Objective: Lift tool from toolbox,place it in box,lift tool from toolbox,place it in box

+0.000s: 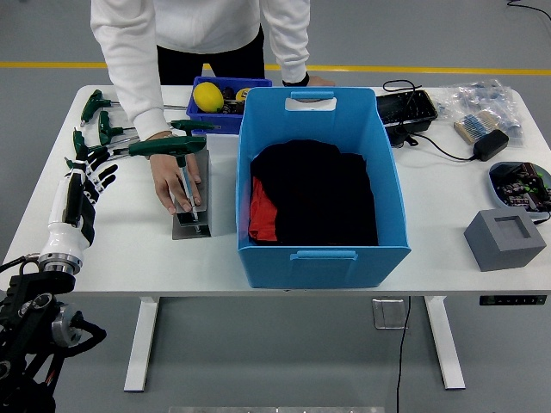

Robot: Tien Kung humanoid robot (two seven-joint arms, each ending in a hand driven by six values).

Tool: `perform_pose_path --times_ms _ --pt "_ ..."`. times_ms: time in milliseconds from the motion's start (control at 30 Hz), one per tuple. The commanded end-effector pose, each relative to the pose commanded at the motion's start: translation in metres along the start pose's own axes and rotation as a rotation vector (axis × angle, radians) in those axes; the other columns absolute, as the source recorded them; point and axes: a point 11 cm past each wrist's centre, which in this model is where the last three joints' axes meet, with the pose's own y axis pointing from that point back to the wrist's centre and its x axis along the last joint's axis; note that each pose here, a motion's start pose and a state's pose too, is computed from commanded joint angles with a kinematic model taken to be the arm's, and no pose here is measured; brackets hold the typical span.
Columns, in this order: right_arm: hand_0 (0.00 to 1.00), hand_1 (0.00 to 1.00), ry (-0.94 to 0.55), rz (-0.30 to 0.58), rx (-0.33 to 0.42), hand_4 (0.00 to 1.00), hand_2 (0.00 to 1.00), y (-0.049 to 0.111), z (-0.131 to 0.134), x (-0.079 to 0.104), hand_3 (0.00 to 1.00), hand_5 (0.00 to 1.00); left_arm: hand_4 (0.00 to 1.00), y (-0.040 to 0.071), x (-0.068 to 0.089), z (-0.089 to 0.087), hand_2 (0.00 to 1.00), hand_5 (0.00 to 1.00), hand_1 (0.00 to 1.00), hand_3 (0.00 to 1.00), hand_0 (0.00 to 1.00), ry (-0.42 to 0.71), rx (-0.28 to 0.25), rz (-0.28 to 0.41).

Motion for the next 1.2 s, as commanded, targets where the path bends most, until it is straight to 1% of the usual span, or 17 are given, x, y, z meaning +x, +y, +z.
perform_pose_path --times_ms 133,167,267,300,333,367,433,533,567,633,733,767,833,933,1133,1167,1200 --pt "0.671 0.643 0.000 0.001 0.000 0.781 0.708 0.000 0.000 0.001 0.575 0.729 0.910 -0.004 -0.003 0.029 0.913 0.974 0.832 0.840 0.823 -0.112 -0.111 0.004" --pt "0.672 0.643 0.000 0.001 0.001 0.781 0.708 0.000 0.000 0.001 0.575 0.729 0.998 -0.004 -0.005 0.037 0.955 0.780 0.875 0.869 0.872 -0.151 -0.139 0.003" --pt "0.672 0.643 0.000 0.000 0.002 0.781 0.708 0.000 -0.001 0.000 0.575 0.729 0.998 -0.006 -0.017 0.070 0.955 0.780 0.875 0.869 0.872 -0.275 -0.236 -0.029" --pt "0.672 0.643 0.000 0.000 0.003 0.781 0.708 0.000 -0.001 0.000 0.575 0.729 0.998 -0.006 -0.021 0.077 0.955 0.780 0.875 0.869 0.872 -0.311 -0.261 -0.040" --pt "0.672 0.643 0.000 -0.001 0.003 0.781 0.708 0.000 -0.002 0.000 0.575 0.729 0.998 -0.006 -0.027 0.089 0.955 0.780 0.875 0.869 0.872 -0.350 -0.290 -0.061" --pt "0.671 0.643 0.000 -0.001 0.003 0.781 0.708 0.000 -0.002 0.000 0.575 0.728 0.998 -0.006 -0.034 0.100 0.998 0.631 0.957 0.939 0.931 -0.395 -0.316 -0.085" --pt "0.671 0.643 0.000 -0.001 0.004 0.781 0.708 0.000 -0.002 0.000 0.575 0.728 0.998 -0.004 -0.049 0.115 0.998 0.631 0.957 0.939 0.931 -0.482 -0.352 -0.142" --pt "0.671 0.643 0.001 0.001 0.004 0.781 0.708 0.000 -0.003 0.001 0.575 0.728 0.998 0.001 -0.074 0.130 0.998 0.631 0.957 0.939 0.931 -0.630 -0.380 -0.253" --pt "0.671 0.643 0.000 0.001 0.005 0.782 0.708 0.000 -0.003 0.001 0.574 0.728 0.998 0.002 -0.082 0.134 0.998 0.568 0.998 0.998 0.981 -0.688 -0.389 -0.287" --pt "0.671 0.643 -0.001 0.001 0.006 0.782 0.708 0.000 -0.003 0.001 0.574 0.728 0.998 0.005 -0.096 0.138 0.998 0.568 0.998 0.998 0.981 -0.802 -0.395 -0.353" --pt "0.671 0.643 -0.002 0.003 0.005 0.782 0.708 0.000 -0.003 0.001 0.574 0.728 0.998 0.004 -0.108 0.140 0.998 0.568 0.998 0.998 0.981 -0.967 -0.397 -0.402" --pt "0.671 0.643 -0.002 0.003 0.004 0.782 0.708 0.000 -0.003 0.002 0.575 0.730 0.998 0.002 -0.111 0.139 0.998 0.517 0.998 0.998 0.976 -1.033 -0.392 -0.417" --pt "0.671 0.643 -0.002 0.003 0.003 0.782 0.708 0.000 -0.002 0.002 0.575 0.730 0.998 -0.003 -0.115 0.137 0.998 0.517 0.998 0.998 0.976 -1.146 -0.382 -0.421" --pt "0.671 0.643 -0.002 0.003 0.003 0.782 0.708 0.000 -0.003 0.001 0.575 0.730 0.998 -0.013 -0.117 0.133 0.998 0.517 0.998 0.998 0.976 -1.302 -0.369 -0.393" --pt "0.671 0.642 -0.003 0.001 0.008 0.782 0.708 0.000 -0.005 0.001 0.575 0.728 0.998 -0.034 -0.115 0.131 0.998 0.520 0.987 0.998 0.964 -1.394 -0.304 -0.359" --pt "0.672 0.643 -0.002 0.001 0.007 0.782 0.708 0.000 -0.005 0.001 0.575 0.729 0.998 -0.036 -0.115 0.130 0.965 0.536 0.957 0.954 0.939 -1.404 -0.292 -0.357" --pt "0.672 0.643 -0.002 0.001 0.006 0.782 0.708 0.000 -0.004 0.001 0.575 0.729 0.998 -0.038 -0.114 0.129 0.965 0.536 0.957 0.954 0.939 -1.420 -0.272 -0.356"
